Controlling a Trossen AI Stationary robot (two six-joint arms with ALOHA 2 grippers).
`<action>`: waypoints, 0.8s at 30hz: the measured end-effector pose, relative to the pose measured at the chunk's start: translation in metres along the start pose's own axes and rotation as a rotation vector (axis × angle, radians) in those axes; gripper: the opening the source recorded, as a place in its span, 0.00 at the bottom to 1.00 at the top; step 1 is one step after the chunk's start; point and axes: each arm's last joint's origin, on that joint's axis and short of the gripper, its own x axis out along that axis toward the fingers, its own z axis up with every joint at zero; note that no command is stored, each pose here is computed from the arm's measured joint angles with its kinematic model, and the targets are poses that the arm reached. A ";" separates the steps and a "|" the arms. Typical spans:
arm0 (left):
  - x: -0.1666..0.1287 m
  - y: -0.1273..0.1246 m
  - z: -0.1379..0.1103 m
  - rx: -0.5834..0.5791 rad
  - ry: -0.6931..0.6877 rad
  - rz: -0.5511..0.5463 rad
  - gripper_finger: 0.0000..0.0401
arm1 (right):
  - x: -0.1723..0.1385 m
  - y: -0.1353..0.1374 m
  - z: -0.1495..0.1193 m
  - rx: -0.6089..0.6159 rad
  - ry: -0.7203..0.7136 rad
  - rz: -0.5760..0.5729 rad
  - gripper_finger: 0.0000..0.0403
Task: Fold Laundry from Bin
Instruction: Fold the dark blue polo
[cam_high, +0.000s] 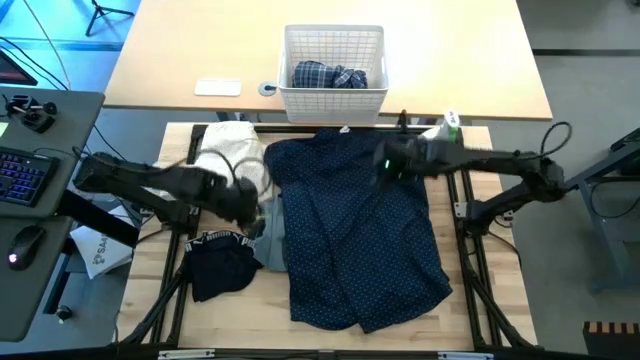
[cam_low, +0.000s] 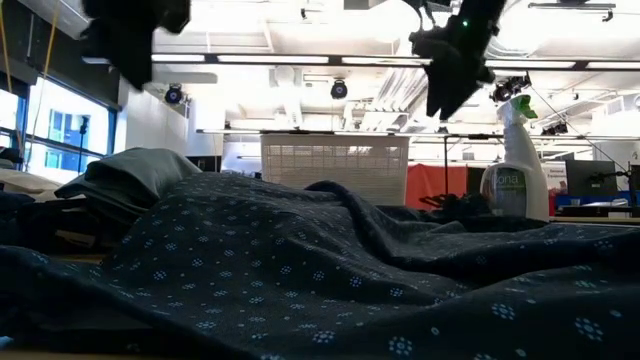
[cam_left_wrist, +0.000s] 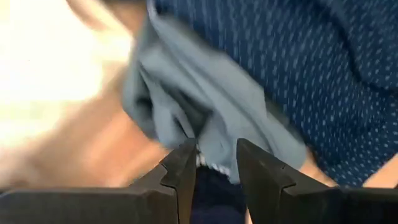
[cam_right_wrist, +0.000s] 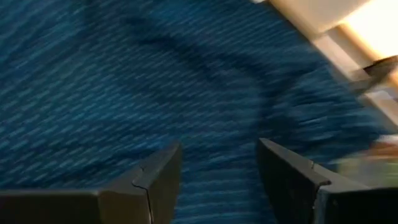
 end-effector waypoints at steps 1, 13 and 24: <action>0.008 -0.002 -0.006 -0.022 0.008 -0.019 0.27 | 0.005 0.010 -0.008 0.002 0.002 0.027 0.49; 0.080 0.009 -0.010 -0.383 -0.082 -0.164 0.58 | 0.013 0.075 -0.056 0.095 -0.081 0.261 0.46; 0.138 0.017 0.006 -0.311 0.028 0.056 0.59 | 0.008 0.078 -0.052 0.106 -0.109 0.290 0.45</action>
